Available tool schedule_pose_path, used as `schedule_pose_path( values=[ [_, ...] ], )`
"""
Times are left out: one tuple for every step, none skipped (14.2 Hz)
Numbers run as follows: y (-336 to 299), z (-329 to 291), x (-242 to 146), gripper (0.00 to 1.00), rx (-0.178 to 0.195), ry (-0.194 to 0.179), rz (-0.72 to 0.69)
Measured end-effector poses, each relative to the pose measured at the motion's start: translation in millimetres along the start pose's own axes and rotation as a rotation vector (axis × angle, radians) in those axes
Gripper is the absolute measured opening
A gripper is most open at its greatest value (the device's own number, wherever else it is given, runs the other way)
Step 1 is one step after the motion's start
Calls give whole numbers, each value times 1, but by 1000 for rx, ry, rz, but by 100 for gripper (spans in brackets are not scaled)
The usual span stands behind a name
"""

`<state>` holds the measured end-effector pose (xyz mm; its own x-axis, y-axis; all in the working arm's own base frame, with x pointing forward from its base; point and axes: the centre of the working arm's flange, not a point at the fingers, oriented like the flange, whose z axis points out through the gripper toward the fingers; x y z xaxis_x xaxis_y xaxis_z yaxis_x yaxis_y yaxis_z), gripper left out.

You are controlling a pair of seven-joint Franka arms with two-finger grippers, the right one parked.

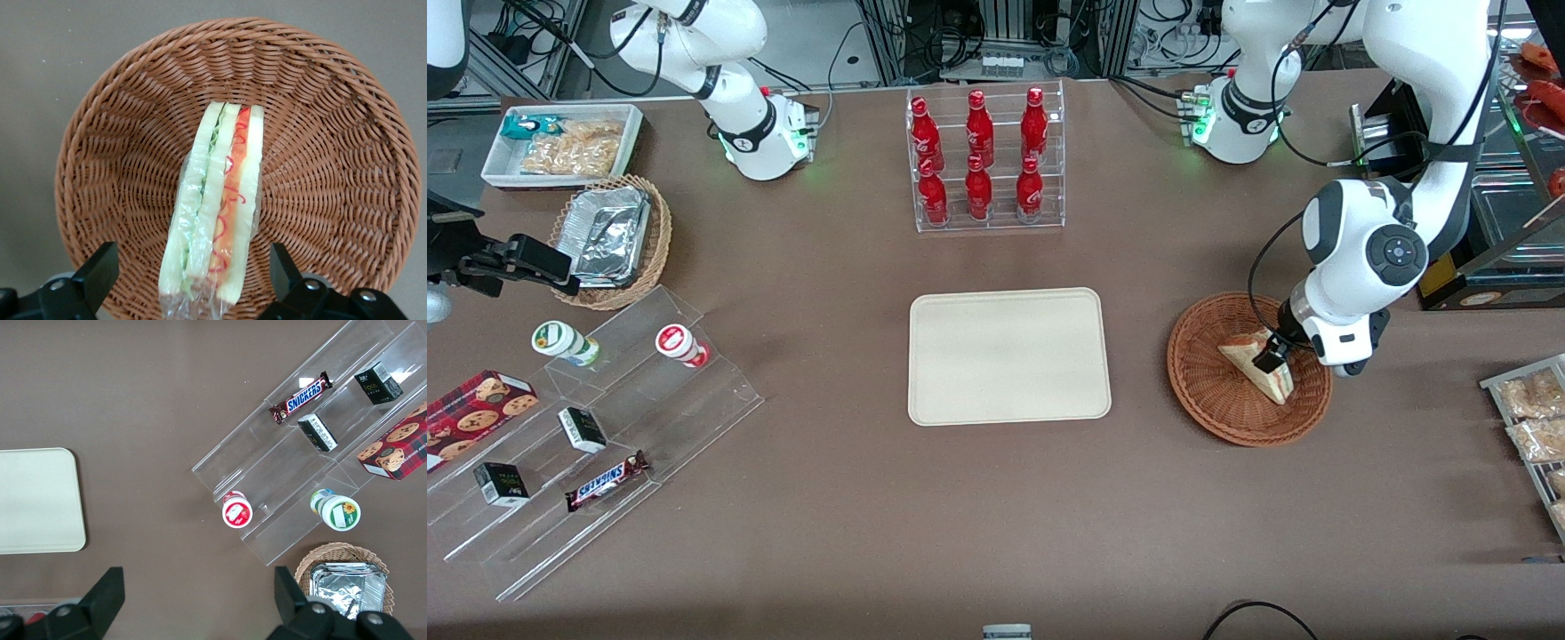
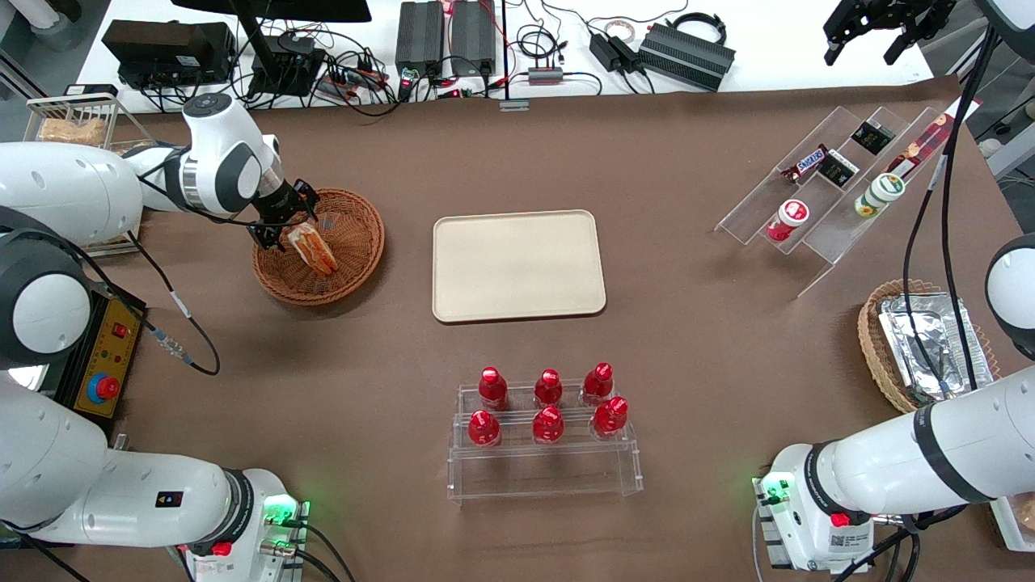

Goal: Place sandwich from basket to tray
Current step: 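Lower the left gripper and close it on the wrapped sandwich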

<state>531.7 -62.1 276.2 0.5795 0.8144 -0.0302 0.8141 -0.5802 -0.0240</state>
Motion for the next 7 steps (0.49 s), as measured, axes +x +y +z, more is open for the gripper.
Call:
schedule_pose_path(
  values=[
    [0,6,-1,100,4,-2,-5],
    [0,13,-1,100,12,-7,-8],
    [-1,20,-2,100,22,-13,-9],
    [-1,25,-3,100,28,-16,-10],
    [0,29,-3,90,29,-17,-12],
    [0,30,-4,81,30,-18,-13],
    [0,30,-4,68,30,-17,-12]
  ],
)
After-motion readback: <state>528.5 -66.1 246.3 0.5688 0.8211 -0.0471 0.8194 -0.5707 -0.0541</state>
